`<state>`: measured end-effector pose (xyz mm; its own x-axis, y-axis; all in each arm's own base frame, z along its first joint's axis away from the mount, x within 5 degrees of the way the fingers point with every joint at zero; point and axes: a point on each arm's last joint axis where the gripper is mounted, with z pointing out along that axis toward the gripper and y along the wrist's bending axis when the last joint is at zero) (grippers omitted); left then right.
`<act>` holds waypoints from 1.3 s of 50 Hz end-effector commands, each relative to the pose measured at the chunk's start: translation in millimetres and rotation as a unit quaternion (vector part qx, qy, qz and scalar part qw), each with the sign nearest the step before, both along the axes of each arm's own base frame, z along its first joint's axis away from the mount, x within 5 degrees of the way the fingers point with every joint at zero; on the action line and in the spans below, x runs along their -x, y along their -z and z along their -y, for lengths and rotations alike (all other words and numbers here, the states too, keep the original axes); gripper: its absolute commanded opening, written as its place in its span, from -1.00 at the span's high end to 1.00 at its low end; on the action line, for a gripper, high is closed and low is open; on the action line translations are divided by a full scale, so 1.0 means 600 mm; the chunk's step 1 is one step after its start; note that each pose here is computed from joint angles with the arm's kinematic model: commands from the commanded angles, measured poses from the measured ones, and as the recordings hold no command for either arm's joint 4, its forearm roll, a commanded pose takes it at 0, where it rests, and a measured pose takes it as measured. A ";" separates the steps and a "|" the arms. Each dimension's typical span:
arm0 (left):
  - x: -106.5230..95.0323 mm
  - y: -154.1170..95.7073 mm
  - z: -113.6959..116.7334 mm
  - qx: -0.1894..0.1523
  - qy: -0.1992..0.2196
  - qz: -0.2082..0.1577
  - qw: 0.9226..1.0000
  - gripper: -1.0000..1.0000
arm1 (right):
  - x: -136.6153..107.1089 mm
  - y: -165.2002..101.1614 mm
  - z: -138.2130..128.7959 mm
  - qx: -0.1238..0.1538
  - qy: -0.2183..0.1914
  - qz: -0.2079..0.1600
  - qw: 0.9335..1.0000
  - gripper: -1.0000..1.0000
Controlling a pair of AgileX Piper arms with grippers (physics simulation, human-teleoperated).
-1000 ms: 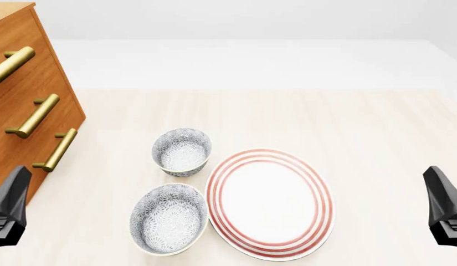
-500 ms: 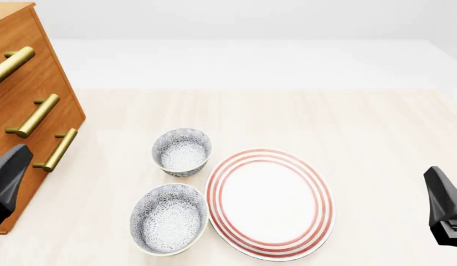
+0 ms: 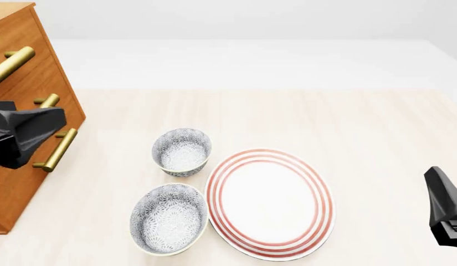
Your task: Stack the bowl in the middle on the bowl at the back.
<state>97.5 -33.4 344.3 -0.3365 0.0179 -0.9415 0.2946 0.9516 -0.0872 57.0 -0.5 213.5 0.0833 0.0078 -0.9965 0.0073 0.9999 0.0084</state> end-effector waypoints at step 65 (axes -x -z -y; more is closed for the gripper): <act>-0.095 0.287 0.094 0.009 0.002 -0.296 0.955 -1.00 | -0.001 0.000 0.000 0.002 0.001 -0.003 1.000 -1.00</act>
<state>155.8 -87.4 183.4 -0.8027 0.0056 -0.5963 0.1930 0.9486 -0.2508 58.1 -0.6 213.6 0.0776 0.0029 -0.9970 0.0095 0.9999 0.0037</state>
